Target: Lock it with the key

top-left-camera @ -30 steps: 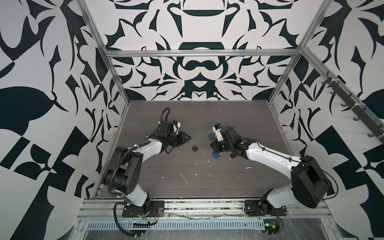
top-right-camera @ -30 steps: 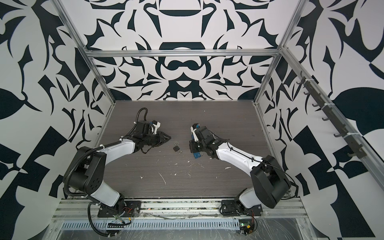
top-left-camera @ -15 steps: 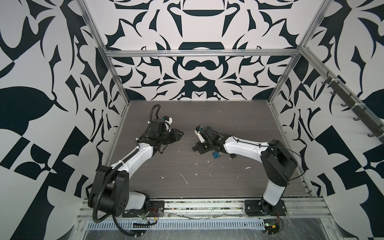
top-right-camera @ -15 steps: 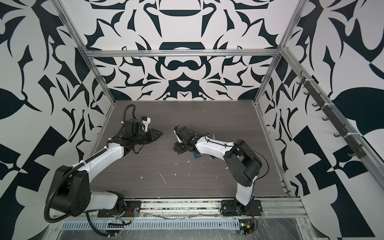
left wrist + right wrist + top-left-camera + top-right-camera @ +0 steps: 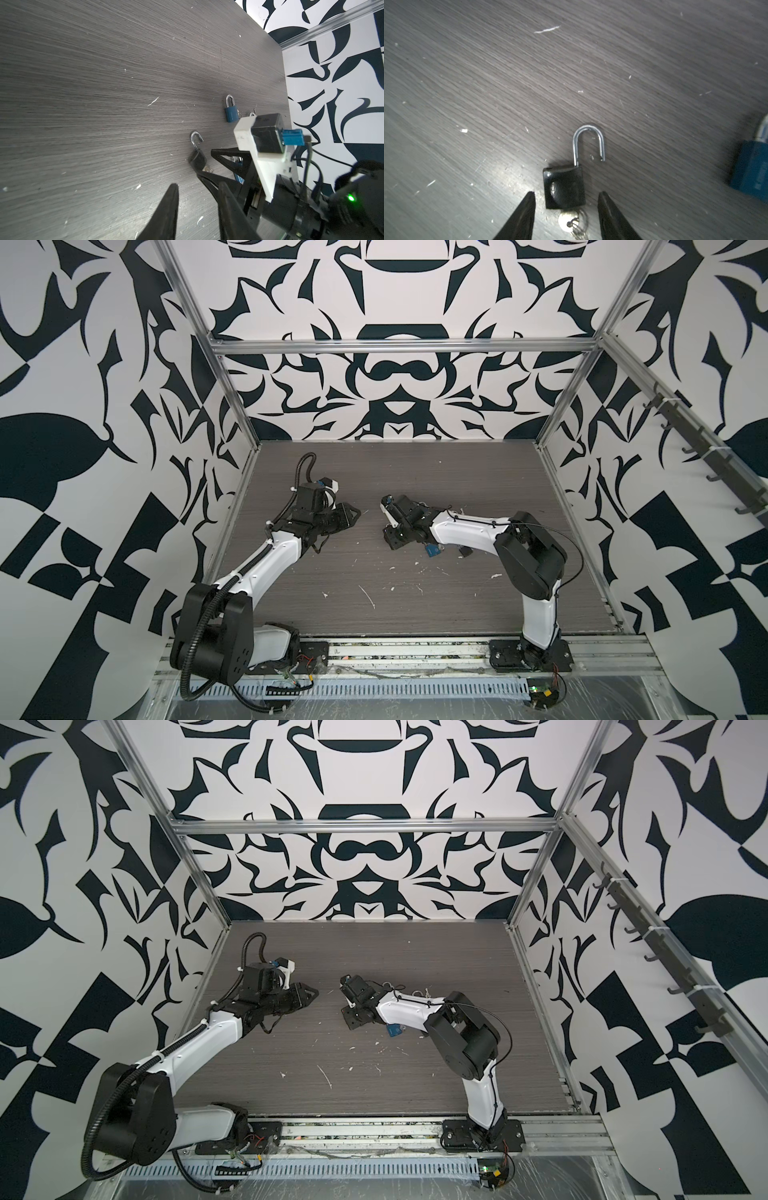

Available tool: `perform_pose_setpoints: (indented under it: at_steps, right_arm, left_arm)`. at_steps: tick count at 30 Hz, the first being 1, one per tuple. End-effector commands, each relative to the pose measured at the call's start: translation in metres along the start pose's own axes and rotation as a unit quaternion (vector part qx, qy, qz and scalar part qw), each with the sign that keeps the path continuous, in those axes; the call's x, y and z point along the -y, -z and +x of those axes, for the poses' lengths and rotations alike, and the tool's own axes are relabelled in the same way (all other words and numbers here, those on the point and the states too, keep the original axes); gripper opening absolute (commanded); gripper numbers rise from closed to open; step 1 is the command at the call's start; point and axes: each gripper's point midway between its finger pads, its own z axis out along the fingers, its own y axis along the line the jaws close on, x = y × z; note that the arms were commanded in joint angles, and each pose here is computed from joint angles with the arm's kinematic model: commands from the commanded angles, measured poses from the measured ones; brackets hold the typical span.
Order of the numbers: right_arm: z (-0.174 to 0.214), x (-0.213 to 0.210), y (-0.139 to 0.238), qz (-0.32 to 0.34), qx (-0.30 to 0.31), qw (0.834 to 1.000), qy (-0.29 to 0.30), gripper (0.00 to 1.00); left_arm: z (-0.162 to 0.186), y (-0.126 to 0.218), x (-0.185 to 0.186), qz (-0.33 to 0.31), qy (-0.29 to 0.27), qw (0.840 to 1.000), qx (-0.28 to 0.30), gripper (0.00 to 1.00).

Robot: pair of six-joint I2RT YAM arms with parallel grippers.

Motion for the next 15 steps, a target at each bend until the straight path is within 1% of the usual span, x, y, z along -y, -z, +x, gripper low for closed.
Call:
perform_pose_setpoints:
  at_steps: [1,3,5,7,15]
  right_arm:
    - [-0.018,-0.002,0.006,0.012,0.019,1.0,0.012,0.49]
    - [-0.018,-0.002,0.004,0.014,0.018,1.0,0.014,0.47]
    - [-0.017,-0.002,0.001,0.015,0.014,1.0,0.017,0.4]
    - [-0.015,-0.003,-0.001,0.017,0.009,1.0,0.02,0.38]
    - [-0.01,-0.001,-0.007,0.03,-0.002,0.999,0.028,0.41]
  left_arm:
    - [0.003,0.005,-0.005,-0.008,-0.003,1.0,0.001,0.35]
    - [0.003,0.005,-0.007,-0.009,-0.002,1.0,0.002,0.35]
    - [0.004,0.005,-0.008,-0.01,-0.001,1.0,0.001,0.35]
    - [0.004,0.005,-0.009,-0.01,-0.001,1.0,0.001,0.35]
    - [0.004,0.005,-0.009,-0.008,-0.001,1.0,0.002,0.36]
